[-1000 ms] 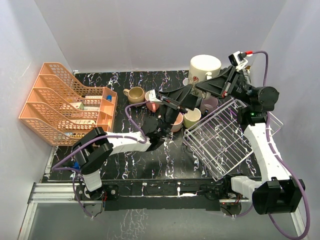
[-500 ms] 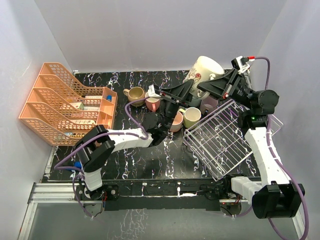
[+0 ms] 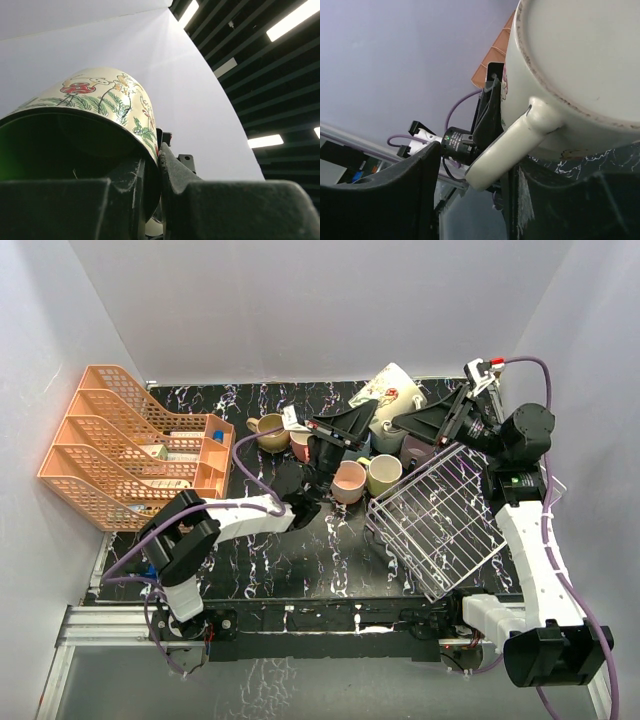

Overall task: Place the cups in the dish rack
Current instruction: Turn the cup upside down in the dish rack.

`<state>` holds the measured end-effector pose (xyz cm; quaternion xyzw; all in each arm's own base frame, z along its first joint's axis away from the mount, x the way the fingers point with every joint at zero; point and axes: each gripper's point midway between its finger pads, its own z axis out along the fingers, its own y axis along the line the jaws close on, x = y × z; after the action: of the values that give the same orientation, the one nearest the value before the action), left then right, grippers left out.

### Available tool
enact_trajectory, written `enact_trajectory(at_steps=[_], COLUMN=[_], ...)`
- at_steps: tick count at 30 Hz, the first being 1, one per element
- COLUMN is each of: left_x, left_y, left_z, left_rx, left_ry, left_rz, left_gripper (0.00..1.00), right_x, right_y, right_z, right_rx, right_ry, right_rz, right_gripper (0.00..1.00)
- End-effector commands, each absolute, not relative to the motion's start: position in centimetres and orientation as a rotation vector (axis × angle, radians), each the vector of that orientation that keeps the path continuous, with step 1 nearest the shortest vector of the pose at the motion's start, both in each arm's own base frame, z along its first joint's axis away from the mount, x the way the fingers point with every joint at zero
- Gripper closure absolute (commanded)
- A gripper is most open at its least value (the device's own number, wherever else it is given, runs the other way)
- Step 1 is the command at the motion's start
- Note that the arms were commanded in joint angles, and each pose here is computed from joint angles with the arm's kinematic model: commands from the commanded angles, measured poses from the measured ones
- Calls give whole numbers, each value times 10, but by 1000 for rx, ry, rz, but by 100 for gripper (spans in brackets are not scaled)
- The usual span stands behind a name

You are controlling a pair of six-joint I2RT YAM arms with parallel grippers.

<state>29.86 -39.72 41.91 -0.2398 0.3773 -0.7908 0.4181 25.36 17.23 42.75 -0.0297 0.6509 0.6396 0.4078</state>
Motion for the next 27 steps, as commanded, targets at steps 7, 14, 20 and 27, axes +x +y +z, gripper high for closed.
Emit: enact_trajectory(at_steps=[7,14,20,27], left_x=[250,241,237,232], left_y=[-347,-367,-388,-400], left_z=[488,481,469,465], left_rx=[-260,-63,101,242], left_ry=[733,833,936,978], left_rz=[-2051,-2013,-1916,-1840], left_gripper=[100,100,100,100], right_x=[254,261,262,263], right_y=[166,167,168,171], right_z=[429,411,400,378], right_rx=[-250,-240,-200,-58], right_ry=[1617,1684,1731,1817], right_rz=[1360,1370,1415,1538], right_gripper=[42,38,34,35])
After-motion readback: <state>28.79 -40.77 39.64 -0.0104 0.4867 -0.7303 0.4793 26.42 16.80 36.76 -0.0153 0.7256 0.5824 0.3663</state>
